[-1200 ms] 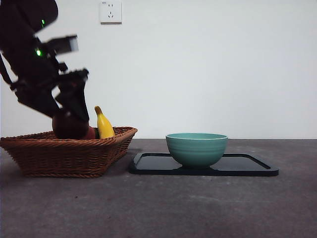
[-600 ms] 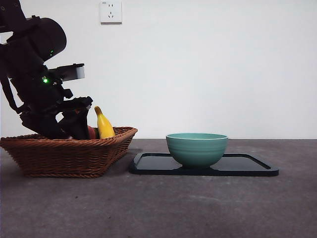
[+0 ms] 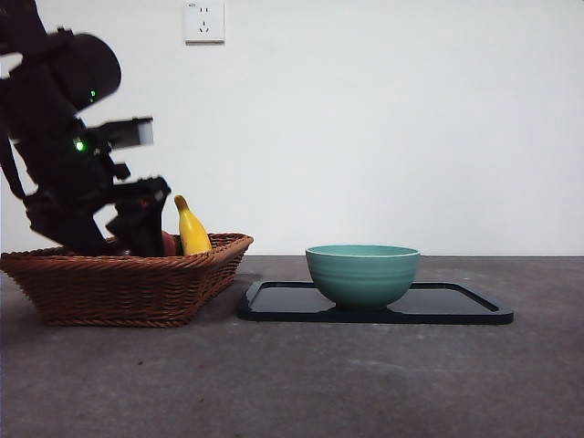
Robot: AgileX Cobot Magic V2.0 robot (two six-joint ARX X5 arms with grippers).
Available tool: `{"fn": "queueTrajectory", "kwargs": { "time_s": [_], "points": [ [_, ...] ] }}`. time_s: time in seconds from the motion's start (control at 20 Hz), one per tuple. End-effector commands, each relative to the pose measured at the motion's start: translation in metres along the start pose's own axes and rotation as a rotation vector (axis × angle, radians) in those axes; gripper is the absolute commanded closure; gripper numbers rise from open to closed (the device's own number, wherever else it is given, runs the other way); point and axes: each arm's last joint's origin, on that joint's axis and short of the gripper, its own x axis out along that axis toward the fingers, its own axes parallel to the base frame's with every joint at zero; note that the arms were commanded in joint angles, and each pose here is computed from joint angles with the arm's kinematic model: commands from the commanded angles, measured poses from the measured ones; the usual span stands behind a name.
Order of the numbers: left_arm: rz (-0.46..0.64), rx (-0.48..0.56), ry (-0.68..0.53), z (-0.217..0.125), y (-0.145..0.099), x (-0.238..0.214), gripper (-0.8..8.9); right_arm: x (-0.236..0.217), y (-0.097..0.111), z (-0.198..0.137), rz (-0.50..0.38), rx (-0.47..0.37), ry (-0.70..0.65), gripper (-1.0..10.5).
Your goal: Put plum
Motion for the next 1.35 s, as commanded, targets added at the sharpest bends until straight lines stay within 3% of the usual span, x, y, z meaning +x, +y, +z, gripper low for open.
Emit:
{"fn": "queueTrajectory", "kwargs": {
  "time_s": [0.05, 0.35, 0.75, 1.1, 1.35],
  "points": [
    [0.009, 0.010, -0.074, 0.012, -0.002, -0.019, 4.07, 0.000, 0.001, 0.002, 0.005, -0.014, -0.009, 7.4],
    [0.014, -0.020, -0.213, 0.022, -0.010, -0.082, 4.08, 0.000, 0.001, 0.003, 0.004, -0.014, -0.011, 7.4],
    [-0.221, -0.003, -0.308, 0.002, -0.031, -0.168, 4.09, 0.000, 0.001, 0.005, 0.005, -0.028, -0.031, 7.4],
    [-0.453, -0.008, -0.219, -0.030, -0.047, -0.205, 4.09, 0.000, 0.001, 0.005, 0.006, -0.029, -0.037, 7.4],
    [-0.478, -0.001, -0.118, -0.045, -0.050, -0.210, 4.10, 0.000, 0.001, 0.005, 0.006, -0.026, -0.037, 7.4]
  ]
}}
